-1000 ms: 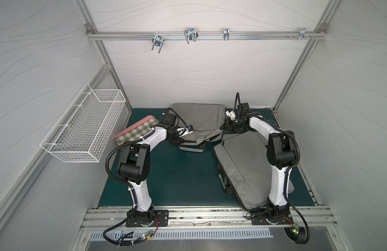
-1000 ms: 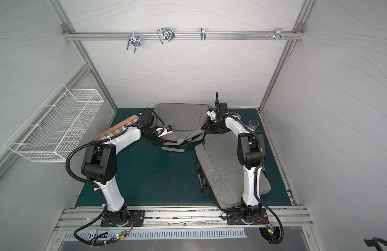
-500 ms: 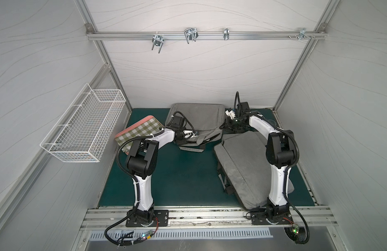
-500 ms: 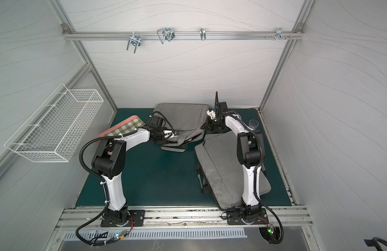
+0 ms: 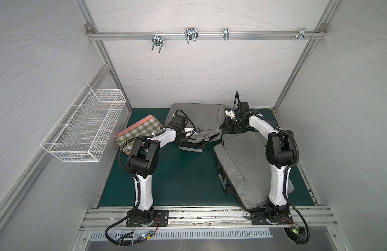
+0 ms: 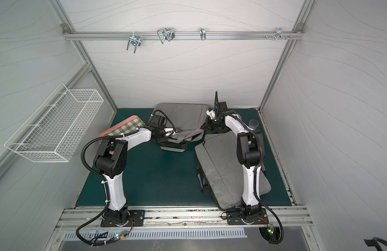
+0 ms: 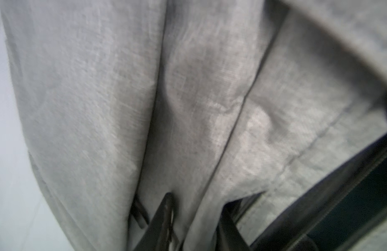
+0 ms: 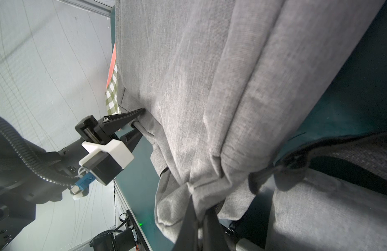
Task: Open the zippered laptop bag and take out the laptop
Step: Open the bag flap on the zippered laptop bag.
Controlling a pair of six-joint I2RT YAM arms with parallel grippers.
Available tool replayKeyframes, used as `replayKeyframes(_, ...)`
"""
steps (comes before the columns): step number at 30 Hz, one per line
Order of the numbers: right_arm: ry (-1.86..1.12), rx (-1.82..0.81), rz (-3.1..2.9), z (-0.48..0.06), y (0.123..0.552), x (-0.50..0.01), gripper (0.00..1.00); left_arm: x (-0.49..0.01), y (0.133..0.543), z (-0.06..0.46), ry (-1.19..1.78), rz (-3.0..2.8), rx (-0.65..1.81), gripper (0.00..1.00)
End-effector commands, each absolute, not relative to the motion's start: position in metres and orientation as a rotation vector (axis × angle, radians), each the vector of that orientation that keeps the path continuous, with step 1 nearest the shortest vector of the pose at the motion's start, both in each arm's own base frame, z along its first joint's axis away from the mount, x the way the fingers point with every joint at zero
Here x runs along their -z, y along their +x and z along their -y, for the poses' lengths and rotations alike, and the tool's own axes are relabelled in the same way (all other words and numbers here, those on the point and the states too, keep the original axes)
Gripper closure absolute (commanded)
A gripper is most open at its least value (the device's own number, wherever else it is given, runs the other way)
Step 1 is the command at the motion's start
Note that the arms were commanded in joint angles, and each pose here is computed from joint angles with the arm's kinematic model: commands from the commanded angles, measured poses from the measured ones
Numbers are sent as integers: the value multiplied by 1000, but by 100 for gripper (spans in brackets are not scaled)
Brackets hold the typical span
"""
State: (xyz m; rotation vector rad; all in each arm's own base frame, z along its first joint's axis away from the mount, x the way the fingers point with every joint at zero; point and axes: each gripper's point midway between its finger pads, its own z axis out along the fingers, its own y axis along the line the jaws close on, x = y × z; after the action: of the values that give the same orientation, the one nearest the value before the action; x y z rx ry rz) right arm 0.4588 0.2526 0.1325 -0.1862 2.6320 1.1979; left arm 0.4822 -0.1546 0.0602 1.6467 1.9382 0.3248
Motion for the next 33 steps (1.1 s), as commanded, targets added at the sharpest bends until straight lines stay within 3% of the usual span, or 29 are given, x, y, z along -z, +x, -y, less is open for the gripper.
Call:
replayKeyframes(1,-263,-1276,-2598,-268,453,-144,100,-101,507,161,1519,-1884,-355,84)
replayKeyframes(4,-241,-1266,-2595,-267,455,-144,100,-118,513,159,1385,-1920,-356,93)
replayKeyframes(7,-198,-1251,-2593,-264,456,-144,100,-141,515,160,1290,-1934,-322,95)
replayKeyframes(9,-167,-1242,-2593,-261,457,-144,84,-156,515,164,1240,-1940,-283,97)
replayKeyframes(14,-121,-1196,-2586,-255,455,-147,54,-180,516,169,1082,-1997,-169,100)
replayKeyframes(21,-1,-1047,-2483,-225,449,-178,36,-207,517,166,827,-2070,-45,100)
replayKeyframes(28,300,-1099,-2426,-218,414,-183,35,-223,518,161,603,-2169,36,100)
replayKeyframes(33,467,-1134,-2410,-241,385,-174,41,-237,521,154,447,-2191,96,100)
